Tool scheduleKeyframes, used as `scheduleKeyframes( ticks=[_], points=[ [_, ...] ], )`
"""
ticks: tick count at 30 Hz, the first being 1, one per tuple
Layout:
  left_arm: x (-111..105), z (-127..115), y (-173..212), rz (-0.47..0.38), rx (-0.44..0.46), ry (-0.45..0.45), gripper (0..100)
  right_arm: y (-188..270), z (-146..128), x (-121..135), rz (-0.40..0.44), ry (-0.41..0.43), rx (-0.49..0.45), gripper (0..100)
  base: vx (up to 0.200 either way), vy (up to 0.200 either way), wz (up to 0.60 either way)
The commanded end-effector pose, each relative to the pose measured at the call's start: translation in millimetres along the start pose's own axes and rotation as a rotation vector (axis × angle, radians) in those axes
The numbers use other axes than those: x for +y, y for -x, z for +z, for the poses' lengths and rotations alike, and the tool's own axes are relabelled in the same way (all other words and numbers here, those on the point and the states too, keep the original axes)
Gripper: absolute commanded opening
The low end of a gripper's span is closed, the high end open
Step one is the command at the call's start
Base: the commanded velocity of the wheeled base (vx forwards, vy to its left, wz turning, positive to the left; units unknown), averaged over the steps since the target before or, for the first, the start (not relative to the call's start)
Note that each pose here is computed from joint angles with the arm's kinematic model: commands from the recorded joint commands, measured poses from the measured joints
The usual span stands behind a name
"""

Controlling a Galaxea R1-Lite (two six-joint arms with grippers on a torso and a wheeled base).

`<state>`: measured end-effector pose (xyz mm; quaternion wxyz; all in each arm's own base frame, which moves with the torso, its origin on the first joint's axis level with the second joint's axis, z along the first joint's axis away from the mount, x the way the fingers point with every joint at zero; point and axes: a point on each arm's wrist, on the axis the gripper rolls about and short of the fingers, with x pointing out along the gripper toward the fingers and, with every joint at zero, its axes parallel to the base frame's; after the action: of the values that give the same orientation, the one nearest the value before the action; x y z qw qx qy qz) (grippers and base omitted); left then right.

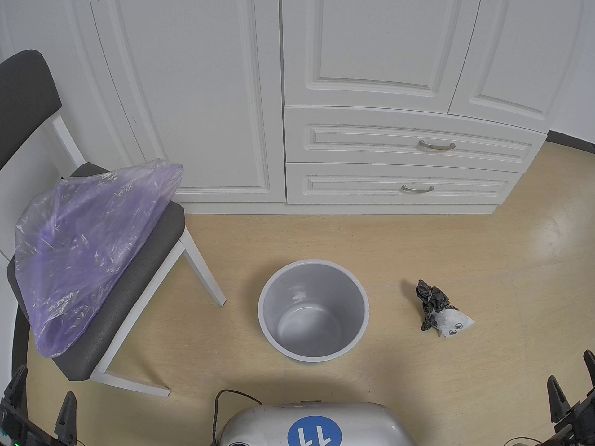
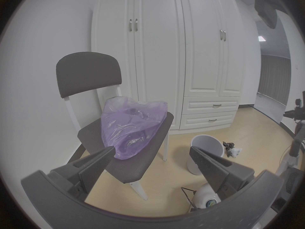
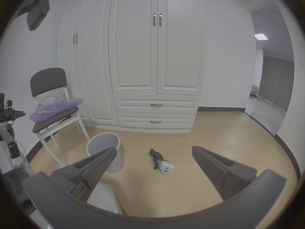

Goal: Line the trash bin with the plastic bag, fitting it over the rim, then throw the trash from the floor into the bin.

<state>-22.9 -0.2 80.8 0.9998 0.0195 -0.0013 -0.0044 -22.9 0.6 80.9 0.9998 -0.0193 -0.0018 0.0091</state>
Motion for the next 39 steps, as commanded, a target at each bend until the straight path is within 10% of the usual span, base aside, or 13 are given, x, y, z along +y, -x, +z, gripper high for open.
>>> scheduleKeyframes(
  ticks=[1, 13, 15, 17, 20, 31, 39],
  points=[
    [0, -5, 0, -0.005, 0.001, -0.004, 100, 0, -5, 0, 0.003, 0.001, 0.002, 100, 0.0, 0.0, 0.0],
    [1, 1, 1, 0.051, -0.041, 0.099, 100, 0, -5, 0, -0.023, -0.065, -0.004, 100, 0.0, 0.0, 0.0],
    [2, 52, 17, 0.003, -0.328, 0.179, 100, 0, -5, -1, -0.028, -0.063, -0.006, 100, 0.0, 0.0, 0.0],
    [3, 91, 32, -0.088, -0.435, 0.233, 100, 4, 16, -1, -0.018, -0.082, -0.129, 100, 0.0, 0.0, 0.0],
    [5, 107, 38, -0.076, -0.351, 0.176, 100, 16, 63, -1, 0.063, -0.099, -0.283, 100, 0.0, 0.0, 0.0],
    [8, 143, -26, 0.094, 0.066, -0.104, 100, -41, 160, -5, 0.083, -0.06, -0.063, 100, 0.0, 0.0, 0.0],
    [12, 135, -50, 0.245, 0.239, -0.287, 100, -62, 169, -6, 0.083, -0.064, -0.008, 100, 0.0, 0.0, 0.0]
  ],
)
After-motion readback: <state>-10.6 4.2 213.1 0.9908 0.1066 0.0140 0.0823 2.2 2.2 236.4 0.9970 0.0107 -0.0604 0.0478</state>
